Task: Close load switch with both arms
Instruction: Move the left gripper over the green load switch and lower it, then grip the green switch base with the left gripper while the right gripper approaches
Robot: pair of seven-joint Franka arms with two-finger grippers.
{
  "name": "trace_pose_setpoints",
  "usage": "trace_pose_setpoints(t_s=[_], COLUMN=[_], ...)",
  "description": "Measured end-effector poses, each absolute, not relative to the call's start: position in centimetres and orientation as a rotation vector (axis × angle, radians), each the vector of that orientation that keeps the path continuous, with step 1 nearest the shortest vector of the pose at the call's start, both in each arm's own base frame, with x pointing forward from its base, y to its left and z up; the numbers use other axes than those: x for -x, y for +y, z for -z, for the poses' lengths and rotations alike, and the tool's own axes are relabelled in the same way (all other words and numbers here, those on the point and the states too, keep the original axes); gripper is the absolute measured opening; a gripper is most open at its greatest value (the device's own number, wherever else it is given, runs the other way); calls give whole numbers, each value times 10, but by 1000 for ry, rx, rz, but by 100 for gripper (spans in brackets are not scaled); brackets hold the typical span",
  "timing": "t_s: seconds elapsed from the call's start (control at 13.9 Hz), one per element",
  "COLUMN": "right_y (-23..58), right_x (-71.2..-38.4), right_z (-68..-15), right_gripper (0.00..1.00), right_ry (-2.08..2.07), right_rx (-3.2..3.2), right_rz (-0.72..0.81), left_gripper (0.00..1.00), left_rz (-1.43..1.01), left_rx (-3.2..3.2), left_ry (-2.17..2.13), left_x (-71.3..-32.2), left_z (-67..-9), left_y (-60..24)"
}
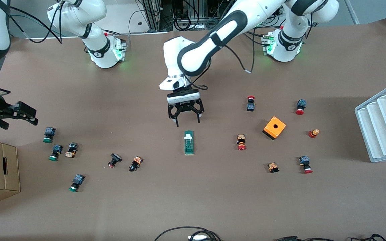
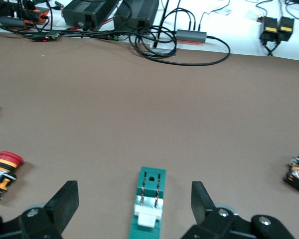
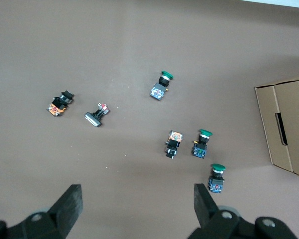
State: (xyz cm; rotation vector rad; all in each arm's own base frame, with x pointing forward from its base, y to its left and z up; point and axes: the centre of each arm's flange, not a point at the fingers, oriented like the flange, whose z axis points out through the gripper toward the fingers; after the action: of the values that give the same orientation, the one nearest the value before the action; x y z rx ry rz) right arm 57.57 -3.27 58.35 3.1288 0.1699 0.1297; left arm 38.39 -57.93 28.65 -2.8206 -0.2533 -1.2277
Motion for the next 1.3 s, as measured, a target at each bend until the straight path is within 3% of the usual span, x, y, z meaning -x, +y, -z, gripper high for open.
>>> trace_pose_setpoints(t_s=[0.79, 1.3], right_y=[-3, 144], right_x=[-591, -615], right_z=[-552, -513], right_gripper=[100, 100], right_ry=[7, -660], right_rx=[-3287, -3253], right_rz=[-60, 113], left_gripper=[100, 100], left_rz=[1611, 1683], left_rx=[2655, 2620], left_ry=[-401, -263], left_x=[-349, -346], left_z=[-183, -150], left_y=[-588, -586])
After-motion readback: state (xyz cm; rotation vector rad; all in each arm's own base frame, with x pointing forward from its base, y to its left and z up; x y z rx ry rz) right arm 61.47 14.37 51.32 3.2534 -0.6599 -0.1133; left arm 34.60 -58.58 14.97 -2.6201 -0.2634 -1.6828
